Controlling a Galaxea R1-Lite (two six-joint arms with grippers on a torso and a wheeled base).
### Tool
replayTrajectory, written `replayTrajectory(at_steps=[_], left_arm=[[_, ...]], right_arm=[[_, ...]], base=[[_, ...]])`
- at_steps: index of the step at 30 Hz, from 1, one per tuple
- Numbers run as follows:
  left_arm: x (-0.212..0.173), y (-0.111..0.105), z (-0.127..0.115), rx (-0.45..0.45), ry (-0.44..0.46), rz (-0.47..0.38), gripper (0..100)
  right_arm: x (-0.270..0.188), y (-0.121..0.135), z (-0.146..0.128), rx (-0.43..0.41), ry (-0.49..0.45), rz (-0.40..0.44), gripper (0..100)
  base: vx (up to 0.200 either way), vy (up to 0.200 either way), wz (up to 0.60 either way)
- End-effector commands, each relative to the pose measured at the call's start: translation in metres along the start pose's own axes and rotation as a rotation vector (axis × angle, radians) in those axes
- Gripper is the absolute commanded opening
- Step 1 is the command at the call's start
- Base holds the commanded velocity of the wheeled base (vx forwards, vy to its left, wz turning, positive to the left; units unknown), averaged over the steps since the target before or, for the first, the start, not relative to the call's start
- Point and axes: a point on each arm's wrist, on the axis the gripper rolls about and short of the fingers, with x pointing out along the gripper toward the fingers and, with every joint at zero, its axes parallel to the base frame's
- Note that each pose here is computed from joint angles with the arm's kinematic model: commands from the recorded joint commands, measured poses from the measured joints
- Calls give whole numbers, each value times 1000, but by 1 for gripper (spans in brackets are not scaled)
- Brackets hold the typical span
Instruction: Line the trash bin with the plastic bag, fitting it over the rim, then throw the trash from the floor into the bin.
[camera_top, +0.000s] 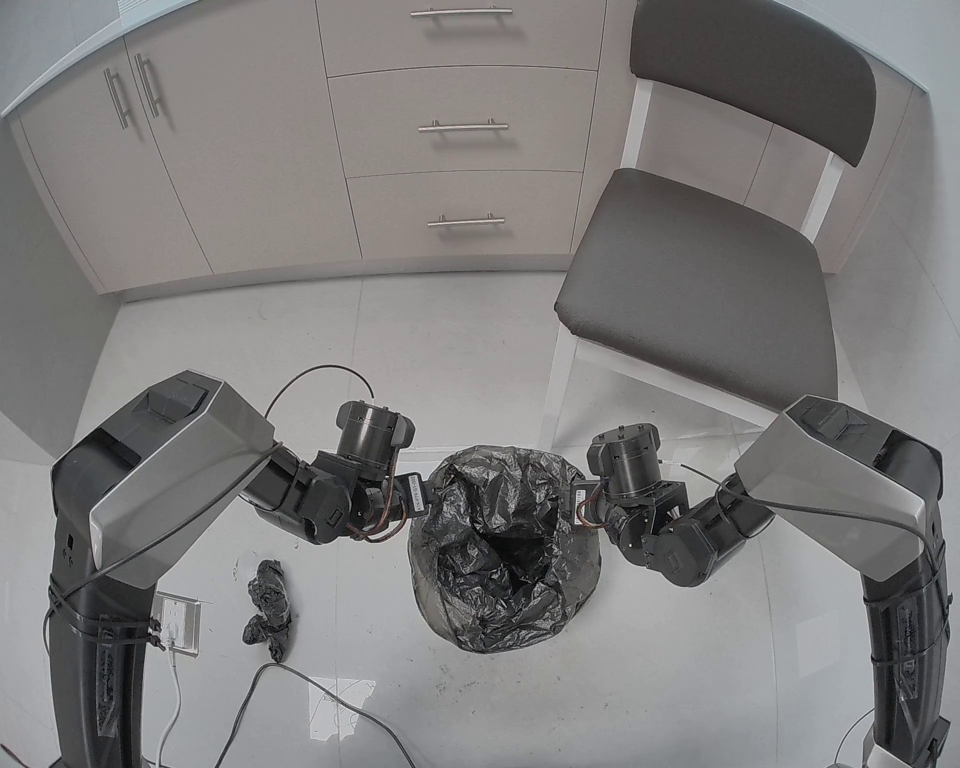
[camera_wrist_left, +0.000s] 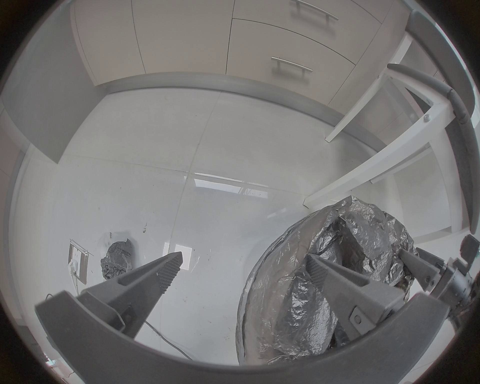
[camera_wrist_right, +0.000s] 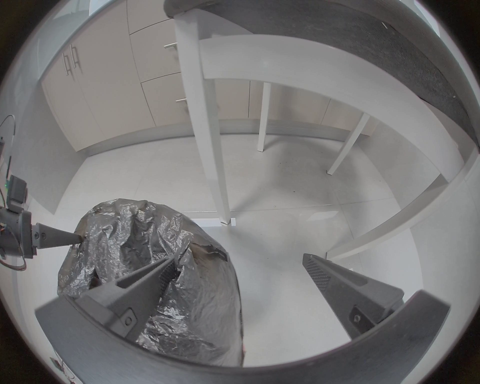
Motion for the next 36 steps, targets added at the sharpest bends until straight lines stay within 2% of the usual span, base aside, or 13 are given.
replayTrajectory(at_steps=[1,14,24,31,36], left_arm=[[1,1,-2,1,6,5,100],[1,2,-5,0,13,9,100],[-2,0,-4,-3,7,4,100],[-33,-15,17,-47,-58,-52,100],[-39,-21,16,-40,-61,-69,100]], right_arm=[[4,-5,-1,4,4,-15,100],[13,-18,9,30,-16,-44,100],[31,-35,3,41,0,-91,100],[1,-20,30,52,-57,-32,100],[-20,-3,32,33,-61,24,100]], base=[[0,0,0],[0,0,0],[0,0,0],[0,0,0],[0,0,0]])
